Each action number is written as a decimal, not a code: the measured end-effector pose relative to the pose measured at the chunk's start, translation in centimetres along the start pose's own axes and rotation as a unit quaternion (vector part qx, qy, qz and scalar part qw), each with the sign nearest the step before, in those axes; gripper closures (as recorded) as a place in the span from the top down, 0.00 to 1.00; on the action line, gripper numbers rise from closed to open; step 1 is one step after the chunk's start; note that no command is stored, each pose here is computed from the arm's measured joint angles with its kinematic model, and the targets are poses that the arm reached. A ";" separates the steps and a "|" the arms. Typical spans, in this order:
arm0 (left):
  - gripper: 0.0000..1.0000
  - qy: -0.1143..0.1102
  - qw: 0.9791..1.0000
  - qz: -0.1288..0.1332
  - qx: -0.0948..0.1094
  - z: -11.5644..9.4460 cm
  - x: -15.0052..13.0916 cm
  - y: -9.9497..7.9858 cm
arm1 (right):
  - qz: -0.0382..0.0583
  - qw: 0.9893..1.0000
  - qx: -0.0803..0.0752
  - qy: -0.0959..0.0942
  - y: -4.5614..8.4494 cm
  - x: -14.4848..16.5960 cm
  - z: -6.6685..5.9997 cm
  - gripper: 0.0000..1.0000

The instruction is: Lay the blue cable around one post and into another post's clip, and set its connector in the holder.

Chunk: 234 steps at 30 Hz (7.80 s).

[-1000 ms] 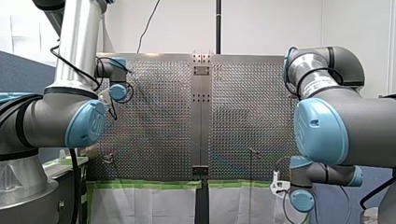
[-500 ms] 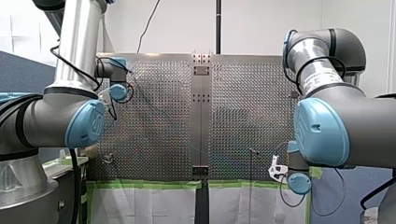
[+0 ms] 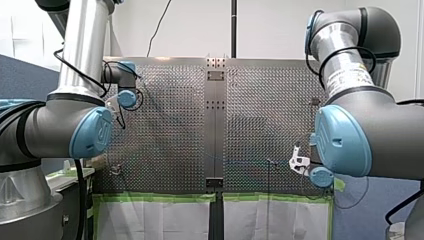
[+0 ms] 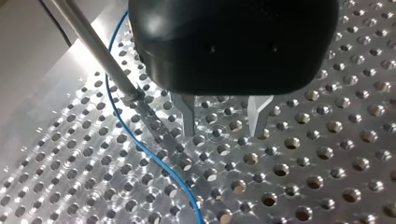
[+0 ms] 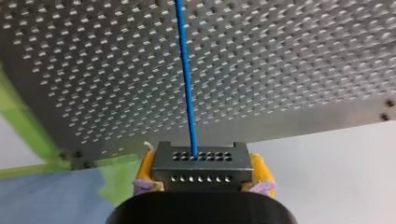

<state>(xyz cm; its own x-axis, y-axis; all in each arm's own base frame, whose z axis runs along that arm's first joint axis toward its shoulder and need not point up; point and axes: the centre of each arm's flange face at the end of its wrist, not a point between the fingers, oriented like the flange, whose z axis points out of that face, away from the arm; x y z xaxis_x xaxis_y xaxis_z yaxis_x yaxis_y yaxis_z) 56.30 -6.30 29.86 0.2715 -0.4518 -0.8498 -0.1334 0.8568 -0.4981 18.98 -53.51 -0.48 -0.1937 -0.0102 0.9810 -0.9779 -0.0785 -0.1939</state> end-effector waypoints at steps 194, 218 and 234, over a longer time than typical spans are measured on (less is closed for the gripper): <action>0.99 0.213 0.946 0.232 -0.075 -16.4 -21.7 -9.0 | 0.027 0.996 0.053 0.062 -3.2 7.6 1.0 0.00; 0.99 0.208 0.948 0.231 -0.072 -16.6 -22.0 -9.3 | 0.027 0.997 0.052 0.060 -3.1 7.4 0.9 0.00; 0.99 0.199 0.955 0.218 -0.008 -19.2 -21.8 -10.5 | 0.026 0.997 0.052 0.055 -3.1 7.3 0.8 0.00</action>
<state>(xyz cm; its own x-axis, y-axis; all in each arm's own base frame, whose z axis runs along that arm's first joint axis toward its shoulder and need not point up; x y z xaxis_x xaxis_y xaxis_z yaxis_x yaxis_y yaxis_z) 33.46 -10.20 50.29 -0.1973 -0.1154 -0.9735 -0.1670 0.9825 -0.0826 20.68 -54.17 7.30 -0.2562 0.0930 0.9621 -0.9543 -0.1830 -0.2364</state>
